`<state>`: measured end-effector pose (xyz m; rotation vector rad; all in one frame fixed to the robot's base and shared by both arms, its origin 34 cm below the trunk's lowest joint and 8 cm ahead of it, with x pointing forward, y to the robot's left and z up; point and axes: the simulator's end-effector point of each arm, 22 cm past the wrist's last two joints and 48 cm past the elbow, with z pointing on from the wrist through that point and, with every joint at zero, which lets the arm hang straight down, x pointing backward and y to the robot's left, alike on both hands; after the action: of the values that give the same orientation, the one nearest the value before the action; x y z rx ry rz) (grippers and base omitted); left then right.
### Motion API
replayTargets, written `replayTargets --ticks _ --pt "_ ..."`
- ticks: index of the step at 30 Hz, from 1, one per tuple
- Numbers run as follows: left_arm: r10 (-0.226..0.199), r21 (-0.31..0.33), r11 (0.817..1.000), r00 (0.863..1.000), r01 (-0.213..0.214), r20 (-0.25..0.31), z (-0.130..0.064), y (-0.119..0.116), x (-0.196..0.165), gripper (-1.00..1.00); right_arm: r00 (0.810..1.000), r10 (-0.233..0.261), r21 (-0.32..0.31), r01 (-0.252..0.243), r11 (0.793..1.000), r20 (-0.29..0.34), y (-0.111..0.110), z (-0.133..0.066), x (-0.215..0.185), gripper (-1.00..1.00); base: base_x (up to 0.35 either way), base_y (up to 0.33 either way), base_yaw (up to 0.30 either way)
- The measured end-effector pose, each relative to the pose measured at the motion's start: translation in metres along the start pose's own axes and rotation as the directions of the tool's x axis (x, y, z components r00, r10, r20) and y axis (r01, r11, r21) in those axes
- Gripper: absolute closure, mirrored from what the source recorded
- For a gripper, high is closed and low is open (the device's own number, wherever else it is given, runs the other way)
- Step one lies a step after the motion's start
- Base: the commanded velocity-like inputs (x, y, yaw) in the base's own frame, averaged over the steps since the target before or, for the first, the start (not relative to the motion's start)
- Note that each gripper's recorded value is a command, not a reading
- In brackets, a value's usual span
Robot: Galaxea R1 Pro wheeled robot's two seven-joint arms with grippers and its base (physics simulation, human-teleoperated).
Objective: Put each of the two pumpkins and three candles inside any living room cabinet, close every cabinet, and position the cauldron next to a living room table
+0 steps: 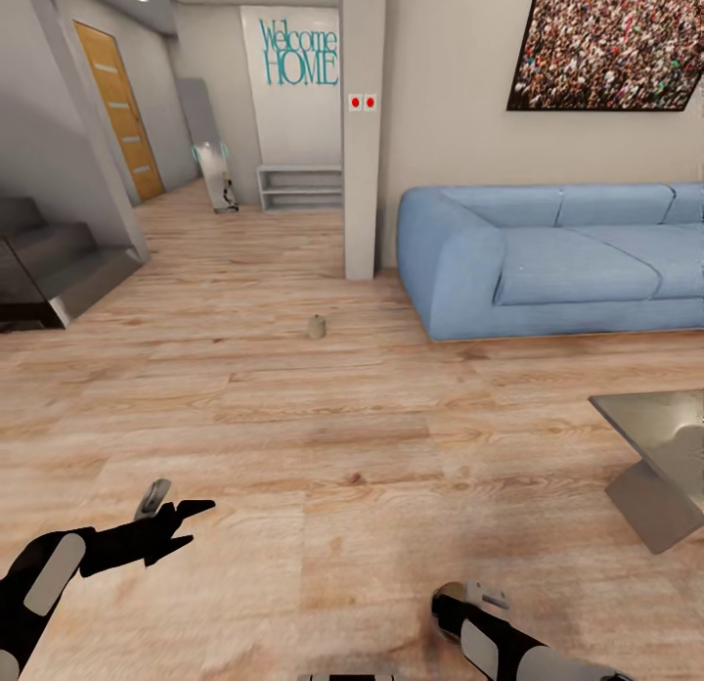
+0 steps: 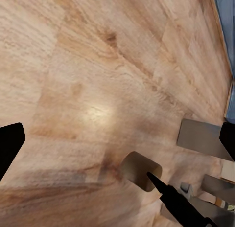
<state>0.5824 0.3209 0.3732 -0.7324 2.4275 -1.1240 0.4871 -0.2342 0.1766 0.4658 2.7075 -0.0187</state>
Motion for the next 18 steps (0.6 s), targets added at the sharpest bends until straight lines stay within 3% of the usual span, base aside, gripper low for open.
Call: replayTargets --ticks 6,18 --pt "0.016 0.012 1.0 1.0 -0.016 0.011 -0.006 -0.011 -0.003 -1.0 0.999 0.025 -0.006 -0.025 1.0 0.04 0.002 -0.007 -0.015 1.0 0.0 0.0 0.0" --pt "0.044 0.04 0.998 0.998 -0.045 0.042 -0.02 -0.032 -0.011 -1.0 0.995 0.022 -0.062 -0.017 0.998 0.096 0.017 -0.022 -0.039 1.0 0.0 0.0 0.0"
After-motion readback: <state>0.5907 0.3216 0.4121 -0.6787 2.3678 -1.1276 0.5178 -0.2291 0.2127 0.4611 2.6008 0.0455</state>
